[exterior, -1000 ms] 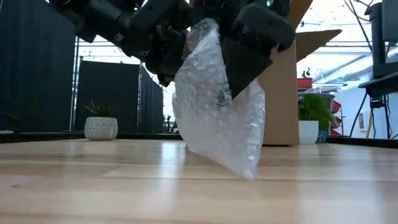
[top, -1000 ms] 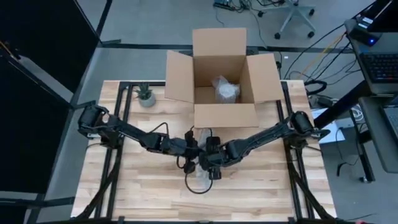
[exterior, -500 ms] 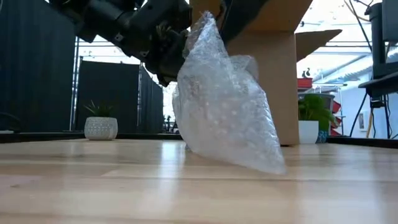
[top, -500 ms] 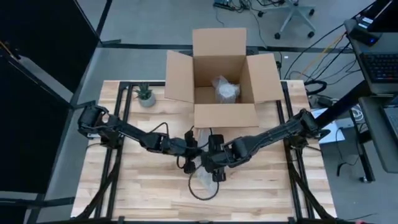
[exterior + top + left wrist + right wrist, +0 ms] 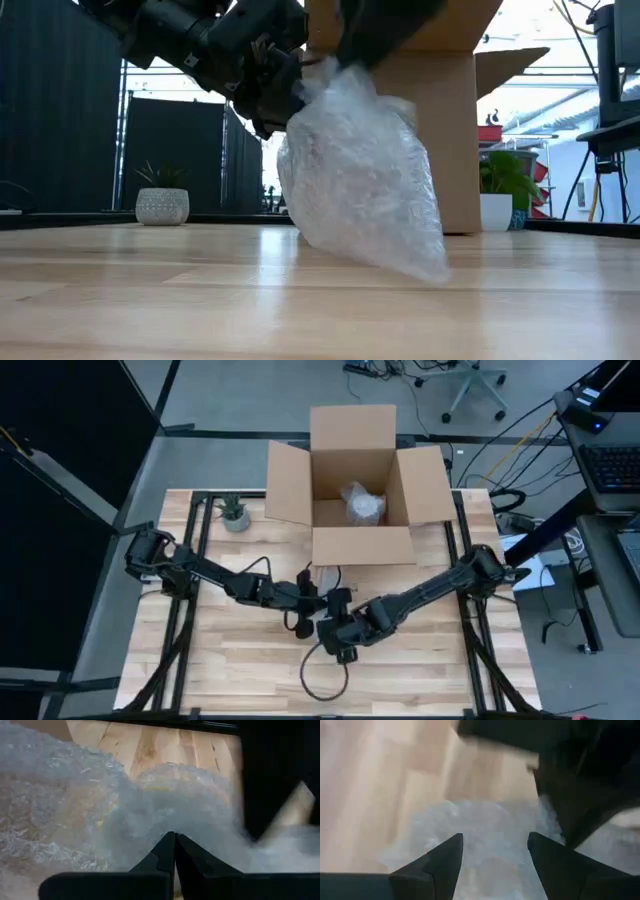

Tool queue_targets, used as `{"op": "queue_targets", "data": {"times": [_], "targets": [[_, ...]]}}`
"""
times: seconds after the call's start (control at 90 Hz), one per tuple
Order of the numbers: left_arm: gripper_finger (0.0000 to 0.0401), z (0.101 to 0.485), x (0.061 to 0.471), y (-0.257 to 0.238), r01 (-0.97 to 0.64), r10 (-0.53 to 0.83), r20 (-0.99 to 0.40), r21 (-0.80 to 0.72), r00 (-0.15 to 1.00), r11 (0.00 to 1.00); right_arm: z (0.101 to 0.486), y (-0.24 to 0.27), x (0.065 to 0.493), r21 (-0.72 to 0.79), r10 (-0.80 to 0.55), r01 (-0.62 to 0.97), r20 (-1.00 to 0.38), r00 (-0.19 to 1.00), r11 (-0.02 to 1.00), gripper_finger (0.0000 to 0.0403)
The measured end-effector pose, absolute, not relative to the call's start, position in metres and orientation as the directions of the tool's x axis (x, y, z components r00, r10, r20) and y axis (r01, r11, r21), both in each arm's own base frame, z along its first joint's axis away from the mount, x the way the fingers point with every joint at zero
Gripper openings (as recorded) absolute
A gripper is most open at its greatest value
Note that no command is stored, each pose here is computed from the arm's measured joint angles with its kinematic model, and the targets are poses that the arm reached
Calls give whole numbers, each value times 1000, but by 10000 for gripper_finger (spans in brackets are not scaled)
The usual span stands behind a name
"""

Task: Wrap mug
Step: Wrap the orange patterned mug with bubble wrap

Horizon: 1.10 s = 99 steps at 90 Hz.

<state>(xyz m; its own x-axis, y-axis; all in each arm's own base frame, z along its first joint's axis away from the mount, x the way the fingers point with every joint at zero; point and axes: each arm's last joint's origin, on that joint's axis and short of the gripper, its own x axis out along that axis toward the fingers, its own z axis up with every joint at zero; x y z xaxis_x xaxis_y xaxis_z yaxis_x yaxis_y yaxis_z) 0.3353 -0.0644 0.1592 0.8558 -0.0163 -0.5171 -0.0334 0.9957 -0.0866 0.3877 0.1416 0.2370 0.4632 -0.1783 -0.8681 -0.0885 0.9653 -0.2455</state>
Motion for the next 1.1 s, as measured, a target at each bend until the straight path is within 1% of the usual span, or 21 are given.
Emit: {"op": "queue_targets", "data": {"times": [0.078, 0.2, 0.389, 0.622, 0.789, 0.933, 1.1], "targets": [[0, 159, 335, -64, -38, -13, -517, -88, 856, 995, 229, 131, 392, -239, -193, -57, -884, 425, 969, 215], [0, 159, 335, -64, -37, -14, -519, -89, 855, 995, 224, 122, 397, -227, -192, -41, -893, 406, 973, 215], [0, 159, 335, -64, -36, -15, -520, -87, 854, 996, 208, 111, 398, -163, -143, -17, -905, 401, 986, 215], [0, 159, 335, -64, -31, -18, -521, -85, 854, 996, 186, 109, 396, -142, -126, -4, -892, 433, 990, 215], [0, 159, 335, -64, -31, -19, -521, -87, 854, 996, 184, 109, 397, -100, -82, -19, -898, 433, 995, 215], [0, 159, 335, -64, -29, -20, -521, -87, 853, 996, 185, 109, 398, -92, -71, -25, -889, 452, 995, 215], [0, 159, 335, -64, -26, -23, -520, -87, 854, 996, 185, 110, 399, -61, -61, 16, -886, 460, 998, 215]]}}
